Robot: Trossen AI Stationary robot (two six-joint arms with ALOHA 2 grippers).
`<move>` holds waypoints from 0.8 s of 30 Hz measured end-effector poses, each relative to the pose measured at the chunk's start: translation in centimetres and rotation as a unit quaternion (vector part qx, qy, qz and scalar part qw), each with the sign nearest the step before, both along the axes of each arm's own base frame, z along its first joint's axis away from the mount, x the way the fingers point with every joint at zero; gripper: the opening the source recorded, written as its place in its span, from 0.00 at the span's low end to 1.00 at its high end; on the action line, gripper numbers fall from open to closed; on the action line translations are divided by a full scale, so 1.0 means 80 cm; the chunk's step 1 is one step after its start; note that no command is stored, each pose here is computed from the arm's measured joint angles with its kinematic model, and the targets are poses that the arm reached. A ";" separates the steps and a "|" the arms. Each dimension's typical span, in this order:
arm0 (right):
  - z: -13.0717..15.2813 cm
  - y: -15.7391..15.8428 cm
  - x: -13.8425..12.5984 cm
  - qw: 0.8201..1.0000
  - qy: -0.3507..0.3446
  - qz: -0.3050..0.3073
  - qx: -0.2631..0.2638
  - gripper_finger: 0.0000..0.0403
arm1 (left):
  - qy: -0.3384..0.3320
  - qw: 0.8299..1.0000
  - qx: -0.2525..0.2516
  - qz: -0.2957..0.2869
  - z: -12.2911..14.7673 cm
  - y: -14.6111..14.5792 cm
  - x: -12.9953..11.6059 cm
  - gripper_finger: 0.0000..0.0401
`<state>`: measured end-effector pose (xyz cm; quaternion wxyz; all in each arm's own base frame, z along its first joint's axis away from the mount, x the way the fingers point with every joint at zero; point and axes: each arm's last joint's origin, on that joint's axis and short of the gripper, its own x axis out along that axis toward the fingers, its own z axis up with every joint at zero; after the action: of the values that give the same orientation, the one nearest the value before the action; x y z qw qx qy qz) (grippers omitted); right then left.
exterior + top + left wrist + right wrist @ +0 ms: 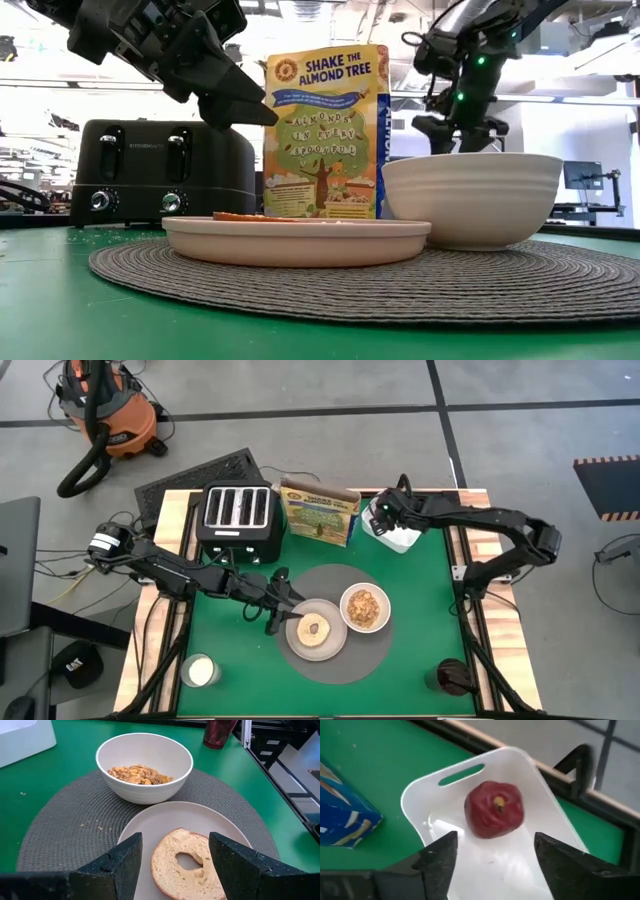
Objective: Arrange a breakfast setting
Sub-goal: Put the apple on the table placemat to the top of the dark white plate
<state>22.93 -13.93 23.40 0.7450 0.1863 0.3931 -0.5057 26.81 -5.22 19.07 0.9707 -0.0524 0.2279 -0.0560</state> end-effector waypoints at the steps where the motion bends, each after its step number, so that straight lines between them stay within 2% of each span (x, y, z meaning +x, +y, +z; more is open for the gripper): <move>1: -0.004 -0.003 0.001 1.000 0.002 -0.001 0.006 0.76 | 0.000 1.000 -0.002 -0.002 0.000 0.000 0.000 0.53; 8: -0.023 -0.018 0.008 0.999 0.030 -0.031 -0.015 0.98 | 0.001 1.000 -0.006 -0.004 0.000 0.000 0.000 0.53; 24: -0.056 -0.040 0.025 0.999 0.030 -0.043 -0.014 0.93 | 0.001 1.000 -0.005 -0.004 0.000 0.000 0.000 0.53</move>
<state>24.97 -17.11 18.91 0.7131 0.1774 0.3991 -0.5484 26.80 -5.25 19.06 0.9698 -0.0565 0.2292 -0.0606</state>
